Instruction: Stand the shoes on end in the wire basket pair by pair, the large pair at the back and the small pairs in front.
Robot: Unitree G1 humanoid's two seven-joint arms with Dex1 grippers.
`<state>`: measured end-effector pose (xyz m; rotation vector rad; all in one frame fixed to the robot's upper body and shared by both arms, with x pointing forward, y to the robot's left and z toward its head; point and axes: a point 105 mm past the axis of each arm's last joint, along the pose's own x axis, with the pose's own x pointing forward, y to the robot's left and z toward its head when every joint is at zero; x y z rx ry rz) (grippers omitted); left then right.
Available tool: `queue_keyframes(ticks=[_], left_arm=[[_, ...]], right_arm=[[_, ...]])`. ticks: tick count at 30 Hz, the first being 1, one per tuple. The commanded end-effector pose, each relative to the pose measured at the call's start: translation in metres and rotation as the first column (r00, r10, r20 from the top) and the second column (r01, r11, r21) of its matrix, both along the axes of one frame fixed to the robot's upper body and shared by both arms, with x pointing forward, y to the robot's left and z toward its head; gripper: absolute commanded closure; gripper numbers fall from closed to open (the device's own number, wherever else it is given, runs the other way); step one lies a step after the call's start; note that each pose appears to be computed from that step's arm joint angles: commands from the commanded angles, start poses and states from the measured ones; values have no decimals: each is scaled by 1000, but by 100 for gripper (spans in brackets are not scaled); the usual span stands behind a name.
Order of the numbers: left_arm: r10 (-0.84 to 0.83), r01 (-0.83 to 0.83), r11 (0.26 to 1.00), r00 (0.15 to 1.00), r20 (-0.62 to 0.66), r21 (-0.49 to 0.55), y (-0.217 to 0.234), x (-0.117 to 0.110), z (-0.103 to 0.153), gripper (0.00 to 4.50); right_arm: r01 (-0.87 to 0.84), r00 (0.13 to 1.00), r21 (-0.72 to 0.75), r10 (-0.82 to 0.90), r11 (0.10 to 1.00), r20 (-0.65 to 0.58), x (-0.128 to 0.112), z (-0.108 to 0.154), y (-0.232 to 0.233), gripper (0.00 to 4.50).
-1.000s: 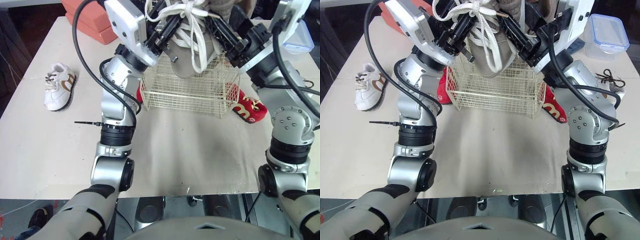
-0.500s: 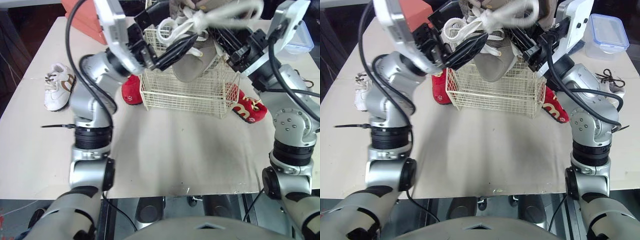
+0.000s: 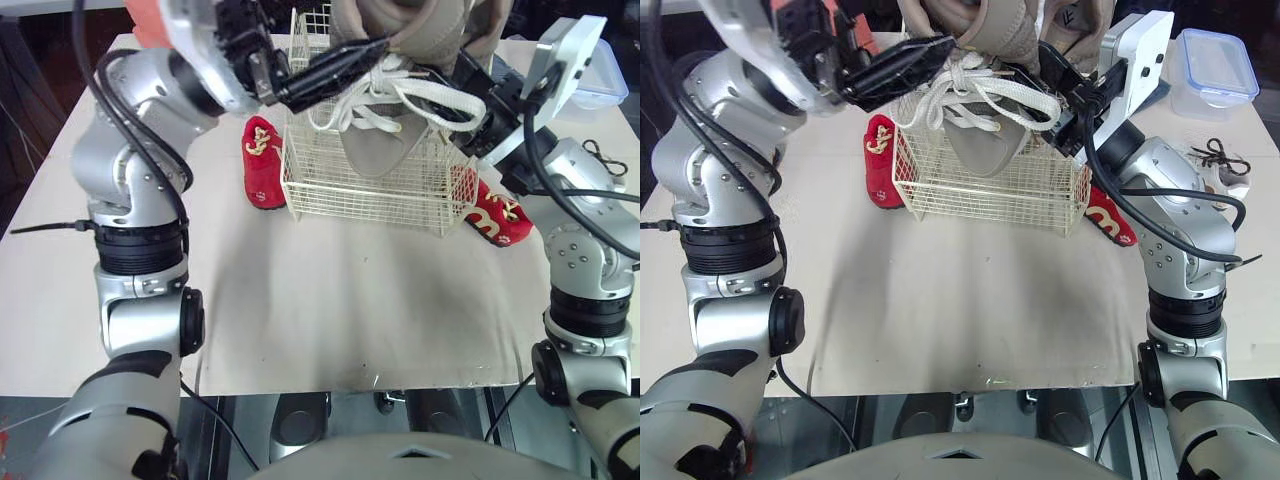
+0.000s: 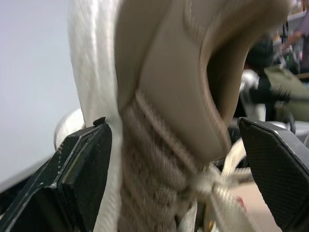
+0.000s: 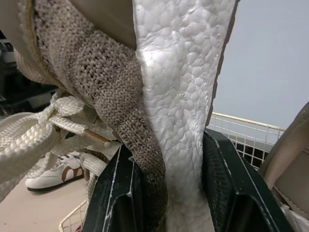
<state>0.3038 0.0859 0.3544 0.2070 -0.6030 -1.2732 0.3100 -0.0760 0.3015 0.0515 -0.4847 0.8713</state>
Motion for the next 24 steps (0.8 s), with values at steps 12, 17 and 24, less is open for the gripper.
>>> queue_keyframes(ticks=[12, 17, 24], left_arm=[[-11, 11, 1000, 999, 40, -3, 4, -6, 12, 392], [72, -68, 995, 996, 56, -79, 9, 1, 18, 392], [163, -148, 969, 985, 64, -199, 15, 8, 33, 392]], right_arm=[[-3, 999, -2, 3, 1000, 32, -12, 4, 1, 366], [-10, 1000, -2, 10, 1000, 25, -12, 5, 2, 316], [-70, 997, 1, 70, 998, 39, -19, 10, 4, 5]])
